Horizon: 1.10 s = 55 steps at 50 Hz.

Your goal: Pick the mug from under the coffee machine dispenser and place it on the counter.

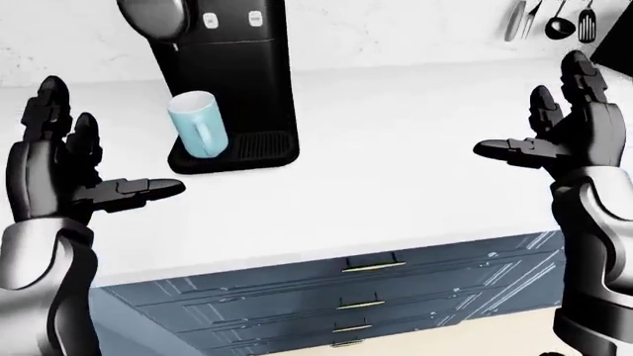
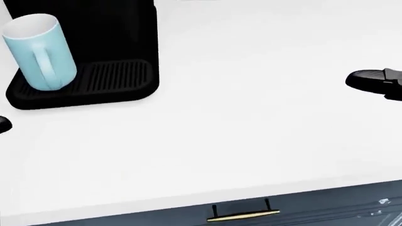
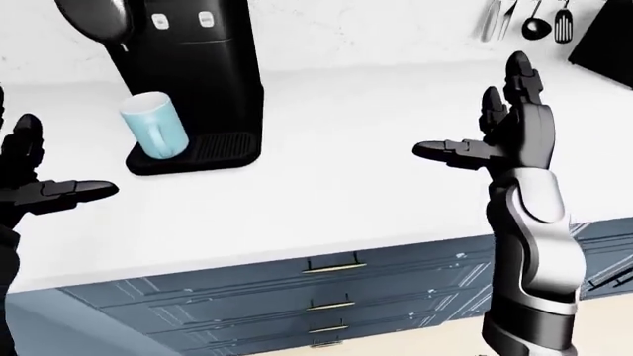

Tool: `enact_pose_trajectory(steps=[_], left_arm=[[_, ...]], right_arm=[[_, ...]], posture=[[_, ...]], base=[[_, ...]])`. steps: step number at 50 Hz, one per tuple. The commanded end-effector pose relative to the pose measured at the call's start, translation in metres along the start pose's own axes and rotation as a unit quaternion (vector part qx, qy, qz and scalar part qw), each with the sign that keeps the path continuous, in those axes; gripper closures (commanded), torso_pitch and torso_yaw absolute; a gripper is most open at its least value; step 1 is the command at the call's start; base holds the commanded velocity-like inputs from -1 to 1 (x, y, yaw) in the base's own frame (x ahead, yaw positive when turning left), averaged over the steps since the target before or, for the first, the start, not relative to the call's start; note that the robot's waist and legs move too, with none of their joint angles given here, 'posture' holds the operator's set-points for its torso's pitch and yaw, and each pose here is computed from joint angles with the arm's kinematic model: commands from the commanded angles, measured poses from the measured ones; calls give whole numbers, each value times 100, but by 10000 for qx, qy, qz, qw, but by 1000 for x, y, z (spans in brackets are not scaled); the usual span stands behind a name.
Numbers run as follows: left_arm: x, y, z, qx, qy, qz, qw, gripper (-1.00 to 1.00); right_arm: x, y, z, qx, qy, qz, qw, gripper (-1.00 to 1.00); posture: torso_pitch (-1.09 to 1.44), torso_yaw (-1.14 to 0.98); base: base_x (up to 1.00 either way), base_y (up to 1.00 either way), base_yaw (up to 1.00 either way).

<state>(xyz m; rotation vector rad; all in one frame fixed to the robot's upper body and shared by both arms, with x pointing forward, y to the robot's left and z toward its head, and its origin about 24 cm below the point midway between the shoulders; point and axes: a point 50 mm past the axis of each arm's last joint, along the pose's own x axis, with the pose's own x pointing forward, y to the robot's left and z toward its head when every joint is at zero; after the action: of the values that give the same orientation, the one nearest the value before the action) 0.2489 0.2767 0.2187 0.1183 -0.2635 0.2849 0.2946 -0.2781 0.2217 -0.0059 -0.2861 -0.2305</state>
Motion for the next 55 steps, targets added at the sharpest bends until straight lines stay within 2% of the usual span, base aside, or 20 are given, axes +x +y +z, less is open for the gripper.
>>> enact_pose_trajectory(steps=[1, 13, 17, 19, 29, 35, 41, 45, 51, 55], left_arm=[[-1, 5, 20, 103, -513, 124, 9986, -100], [-1, 4, 18, 116, -488, 113, 9987, -100], [-2, 4, 19, 198, -594, 124, 9980, -100], [-2, 5, 17, 80, -509, 161, 9985, -100], [-4, 9, 7, 153, -257, 471, 9984, -100], [-4, 8, -1, 147, 25, 617, 9980, -100], [-4, -2, -7, -12, 250, 551, 9982, -100], [-4, -6, -9, -186, 294, 506, 9981, -100], [-7, -16, -6, -289, 333, 485, 9979, -100], [-8, -16, -4, -198, 288, 551, 9979, -100]], right_arm=[[0, 4, 24, -16, -582, 135, 9982, -100], [0, 4, 27, 16, -636, 184, 9978, -100], [-1, 5, 28, -2, -659, 212, 9976, -100], [0, 4, 27, -19, -660, 216, 9976, -100], [0, 4, 27, -74, -637, 200, 9977, -100], [0, 4, 25, -98, -607, 185, 9979, -100], [0, 4, 24, -130, -579, 176, 9981, -100], [0, 3, 24, -144, -575, 171, 9981, -100], [0, 2, 25, -160, -574, 159, 9981, -100], [1, 2, 26, -160, -581, 152, 9981, -100]], posture=[[0, 0], [0, 0], [0, 0], [0, 0], [0, 0], [0, 0], [0, 0], [0, 0], [0, 0], [0, 0]], base=[[4, 0, 0], [0, 0, 0], [0, 0, 0], [0, 0, 0], [0, 0, 0], [0, 0, 0], [0, 0, 0], [0, 0, 0], [0, 0, 0], [0, 0, 0]])
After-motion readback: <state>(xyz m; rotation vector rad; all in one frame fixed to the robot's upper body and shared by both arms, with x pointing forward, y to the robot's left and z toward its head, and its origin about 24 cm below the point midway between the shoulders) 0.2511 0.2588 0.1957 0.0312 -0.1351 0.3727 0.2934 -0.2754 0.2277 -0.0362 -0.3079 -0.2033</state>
